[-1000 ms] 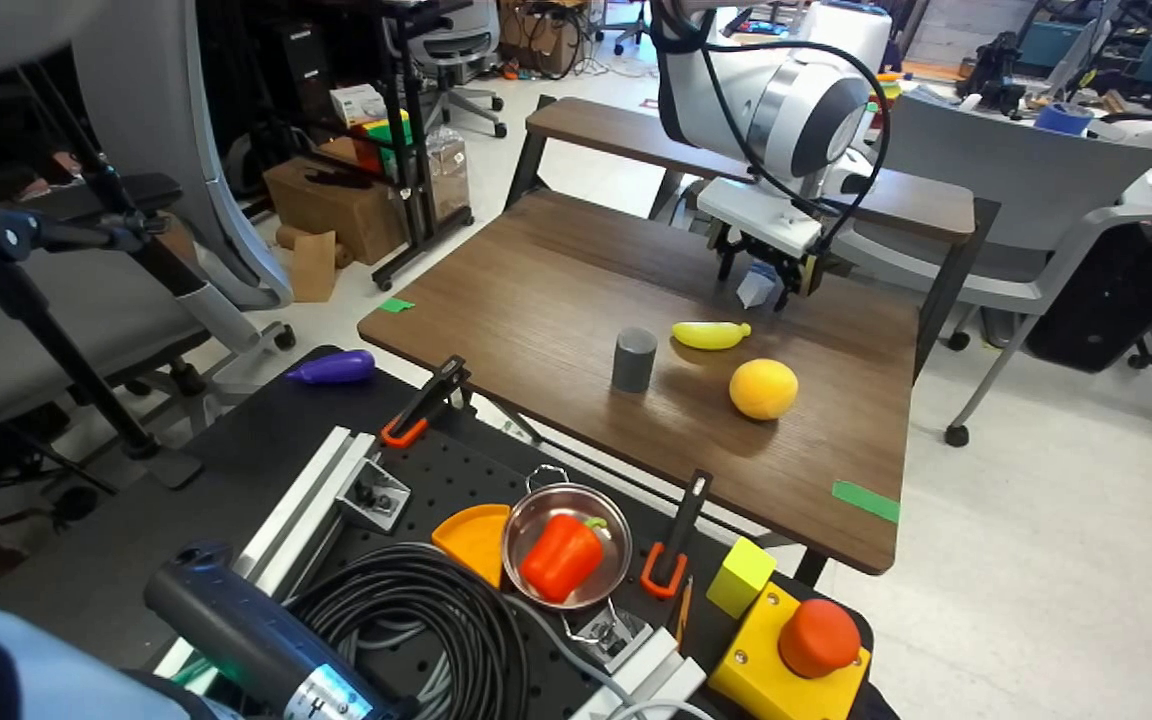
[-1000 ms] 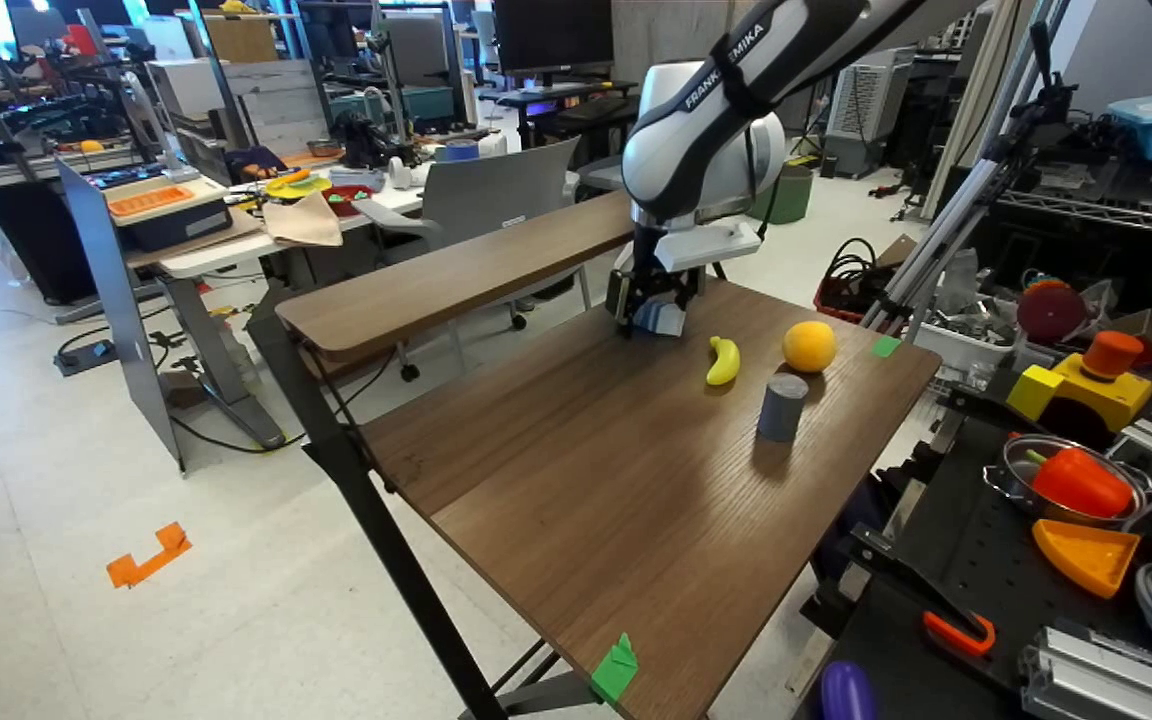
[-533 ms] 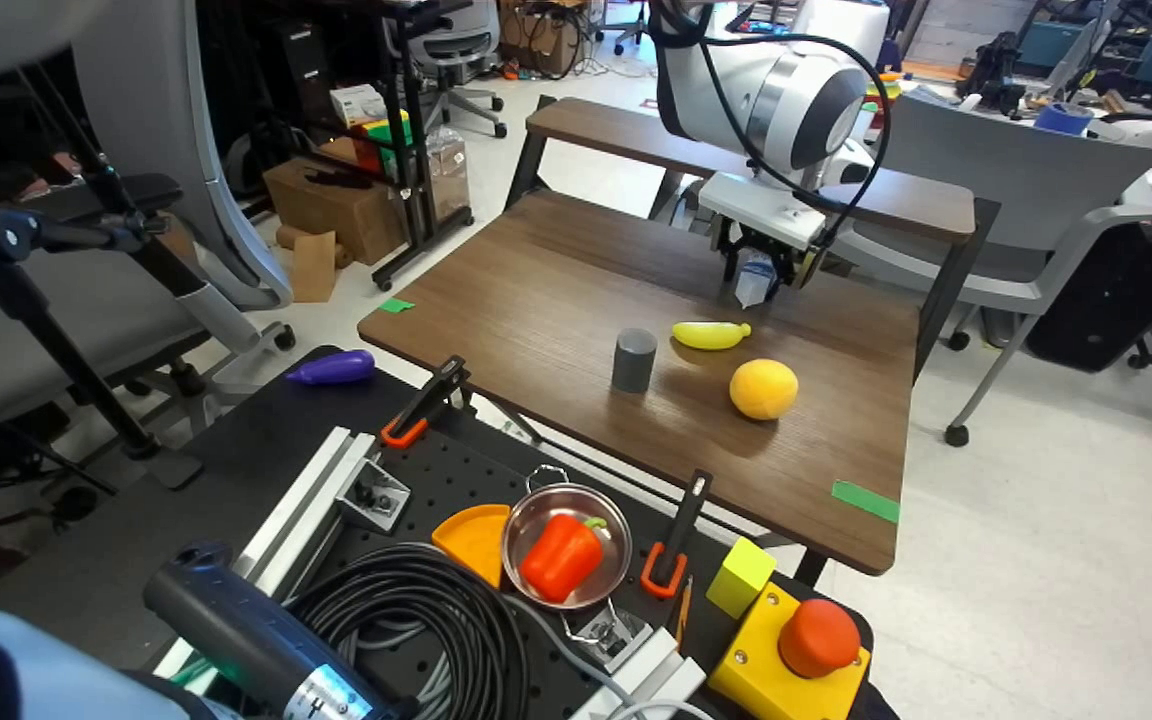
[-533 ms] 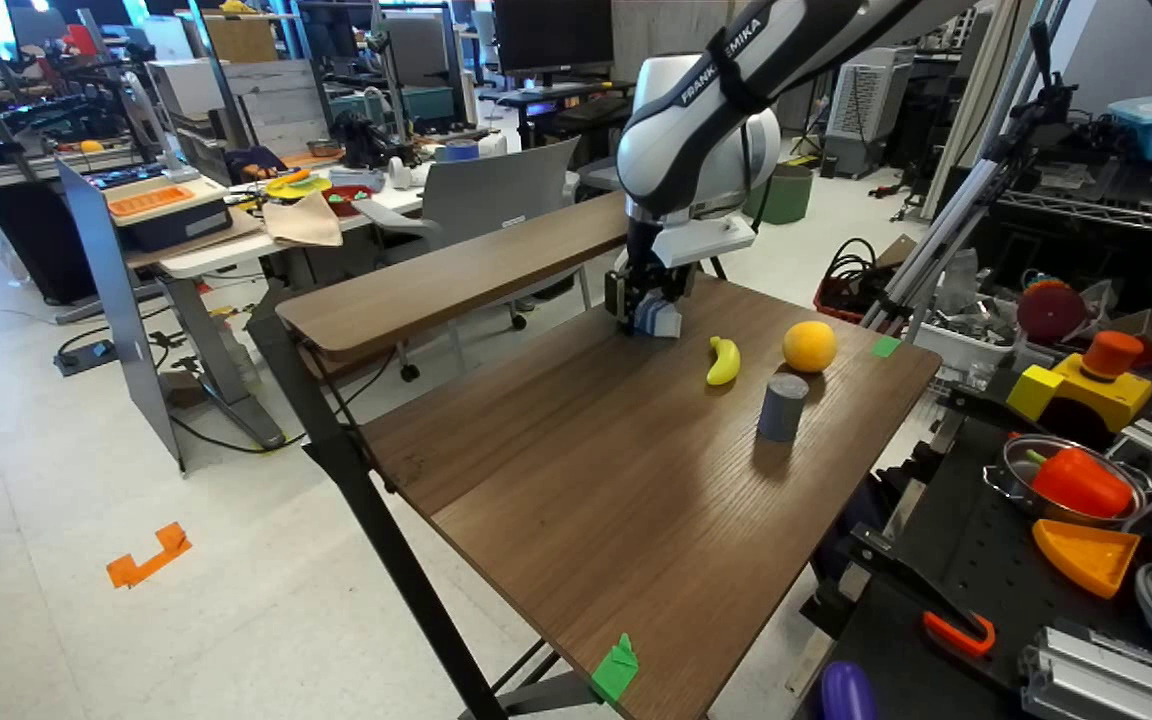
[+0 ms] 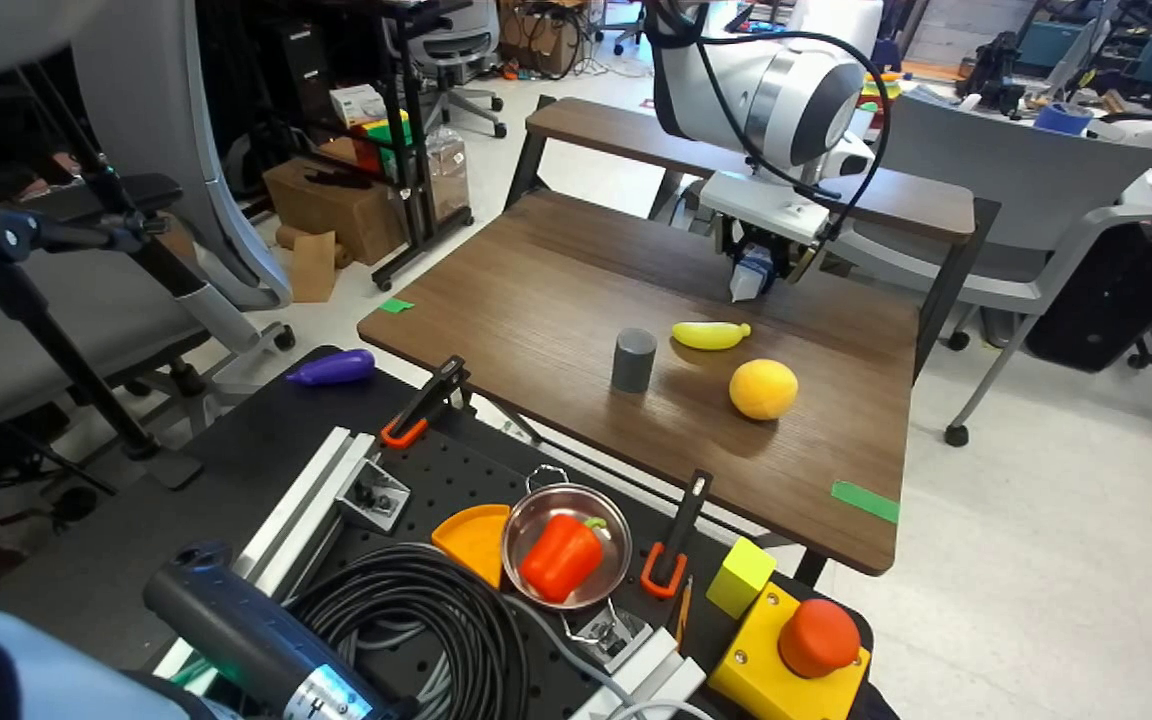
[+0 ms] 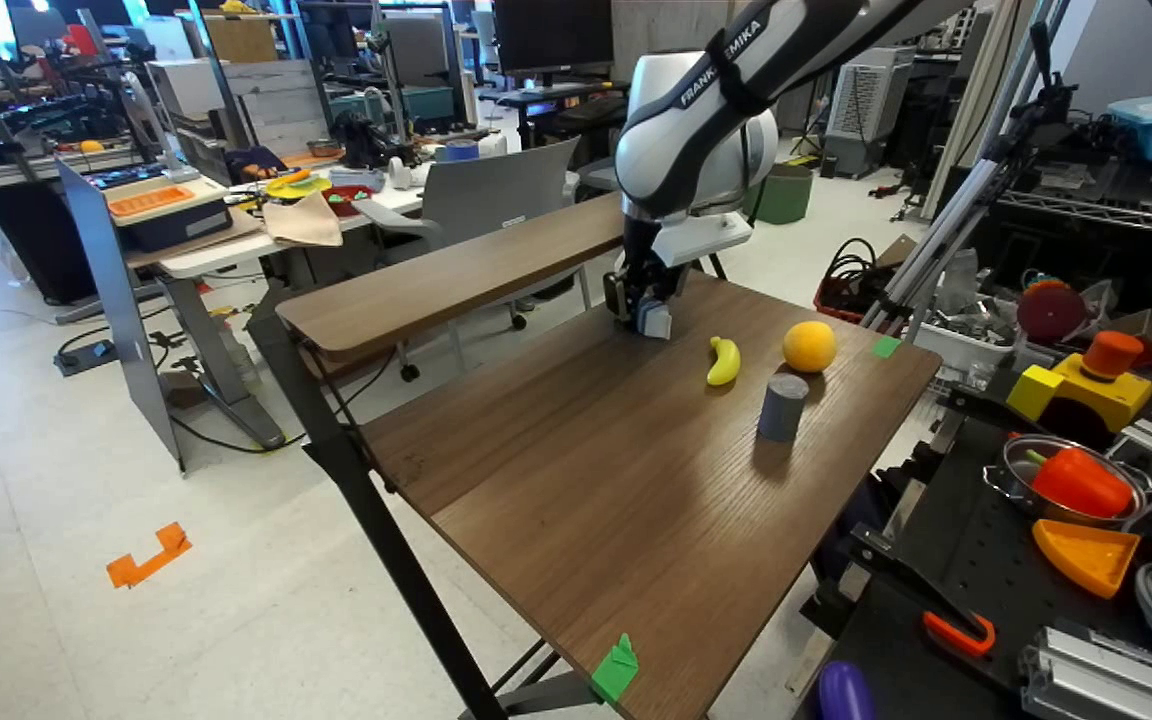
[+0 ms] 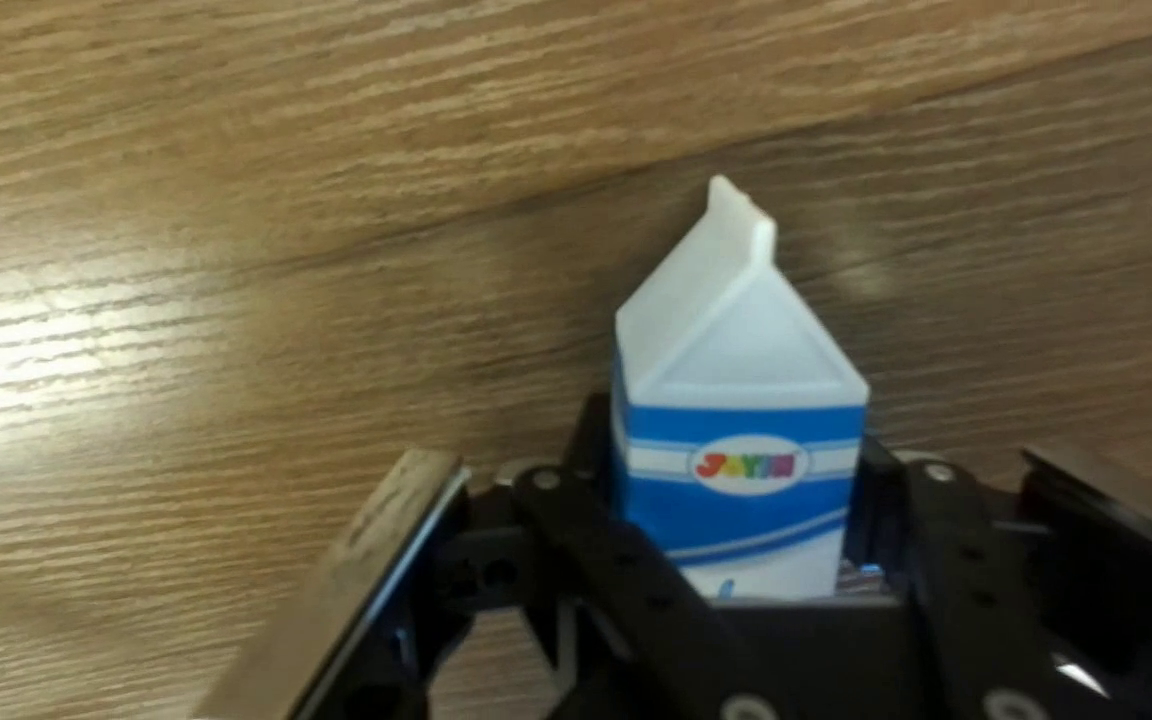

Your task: Move the milk box forward

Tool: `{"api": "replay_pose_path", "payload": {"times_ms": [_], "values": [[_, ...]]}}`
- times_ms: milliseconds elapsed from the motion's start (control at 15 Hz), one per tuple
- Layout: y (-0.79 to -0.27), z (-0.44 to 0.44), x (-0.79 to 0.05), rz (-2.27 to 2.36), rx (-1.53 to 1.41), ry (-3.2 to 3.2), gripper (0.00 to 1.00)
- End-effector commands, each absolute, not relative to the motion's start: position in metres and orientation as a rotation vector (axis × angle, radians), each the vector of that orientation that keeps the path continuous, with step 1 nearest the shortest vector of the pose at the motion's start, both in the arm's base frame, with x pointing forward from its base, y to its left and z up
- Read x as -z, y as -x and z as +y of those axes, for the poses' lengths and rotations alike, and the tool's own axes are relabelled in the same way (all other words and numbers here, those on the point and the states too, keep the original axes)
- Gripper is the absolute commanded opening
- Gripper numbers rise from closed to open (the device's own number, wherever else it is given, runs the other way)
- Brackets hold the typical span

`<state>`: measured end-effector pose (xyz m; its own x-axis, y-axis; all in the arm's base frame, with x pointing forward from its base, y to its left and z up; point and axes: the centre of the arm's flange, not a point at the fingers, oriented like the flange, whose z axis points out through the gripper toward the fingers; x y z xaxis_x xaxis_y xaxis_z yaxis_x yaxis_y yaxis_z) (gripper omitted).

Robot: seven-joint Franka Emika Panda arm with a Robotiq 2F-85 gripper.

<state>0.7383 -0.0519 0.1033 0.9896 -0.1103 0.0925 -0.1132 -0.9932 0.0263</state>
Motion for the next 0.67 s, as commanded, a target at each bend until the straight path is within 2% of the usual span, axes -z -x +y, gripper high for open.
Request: {"api": "replay_pose_path", "payload": {"times_ms": [0, 600], "values": [[-0.719, -0.038, -0.104, -0.047, -0.085, -3.09, 0.21], [-0.659, 0.042, -0.104, 0.333, 0.027, -3.066, 0.21]]}}
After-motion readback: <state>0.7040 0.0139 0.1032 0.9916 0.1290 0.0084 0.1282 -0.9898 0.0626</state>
